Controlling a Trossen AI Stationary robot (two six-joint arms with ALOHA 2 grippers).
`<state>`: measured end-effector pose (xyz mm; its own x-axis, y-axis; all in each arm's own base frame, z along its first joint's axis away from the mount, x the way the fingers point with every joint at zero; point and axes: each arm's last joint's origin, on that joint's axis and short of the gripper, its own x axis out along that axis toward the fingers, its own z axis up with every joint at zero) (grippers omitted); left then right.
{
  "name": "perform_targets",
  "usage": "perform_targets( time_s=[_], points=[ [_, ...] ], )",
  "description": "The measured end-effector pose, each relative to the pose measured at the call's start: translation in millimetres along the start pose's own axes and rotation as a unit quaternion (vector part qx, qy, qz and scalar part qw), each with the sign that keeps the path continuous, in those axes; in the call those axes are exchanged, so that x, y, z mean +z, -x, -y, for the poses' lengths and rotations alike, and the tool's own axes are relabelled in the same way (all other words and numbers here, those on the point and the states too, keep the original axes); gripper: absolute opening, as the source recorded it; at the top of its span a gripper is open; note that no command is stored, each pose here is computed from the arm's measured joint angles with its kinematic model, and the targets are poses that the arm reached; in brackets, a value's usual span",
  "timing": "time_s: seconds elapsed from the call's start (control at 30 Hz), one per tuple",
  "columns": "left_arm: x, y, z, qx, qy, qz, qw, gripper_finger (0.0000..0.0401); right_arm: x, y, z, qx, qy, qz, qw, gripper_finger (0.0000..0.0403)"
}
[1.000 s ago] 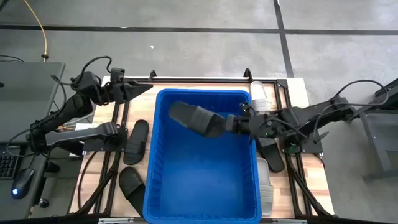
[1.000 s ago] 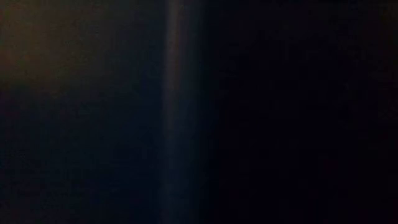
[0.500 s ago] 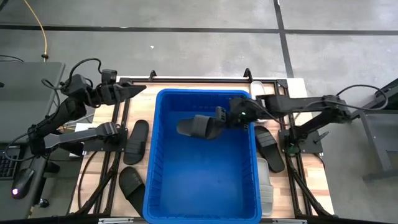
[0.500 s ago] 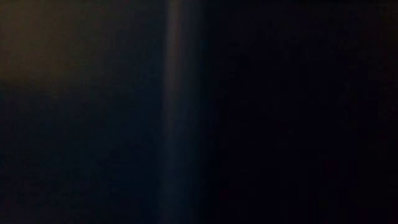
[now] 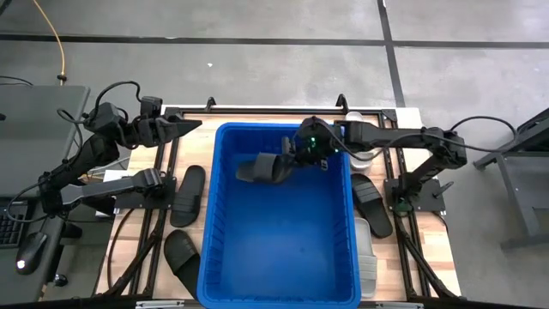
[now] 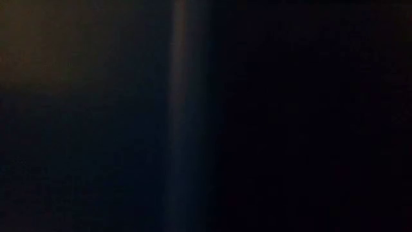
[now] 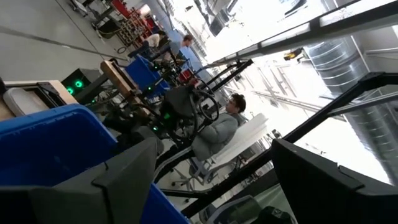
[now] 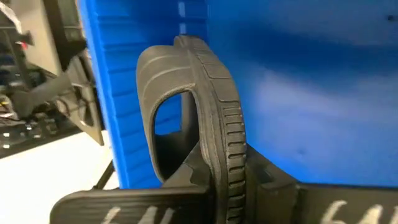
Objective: Pick and place slides into bin
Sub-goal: Put the top left black slide in the bin
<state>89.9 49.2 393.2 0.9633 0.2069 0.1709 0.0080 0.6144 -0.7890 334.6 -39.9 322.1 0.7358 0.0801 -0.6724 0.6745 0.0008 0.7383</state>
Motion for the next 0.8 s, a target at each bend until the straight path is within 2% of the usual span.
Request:
perform_targets(
  time_s=[0.23, 0.43, 0.63, 0.8],
  points=[
    [-0.1, 0.0, 0.0, 0.000, 0.000, -0.002, 1.000, 0.0303, 8.1, -27.7, 9.6, -0.037, -0.018, -0.068, 0.997, 0.0007],
    [-1.1, 0.0, -1.1, 0.003, 0.000, -0.010, 1.000, 0.0303, 13.5, -52.0, 10.6, -0.030, -0.014, -0.063, 0.997, 0.0007],
    [-4.0, 0.1, -5.0, 0.020, 0.009, -0.026, 0.999, 0.0303, 28.1, -75.4, 24.0, -0.063, -0.022, -0.085, 0.994, 0.0008],
    [-5.0, 0.2, -5.5, 0.019, 0.012, -0.037, 0.999, 0.0303, 35.4, -79.1, 29.0, -0.078, -0.019, -0.076, 0.994, 0.0007]
  ],
)
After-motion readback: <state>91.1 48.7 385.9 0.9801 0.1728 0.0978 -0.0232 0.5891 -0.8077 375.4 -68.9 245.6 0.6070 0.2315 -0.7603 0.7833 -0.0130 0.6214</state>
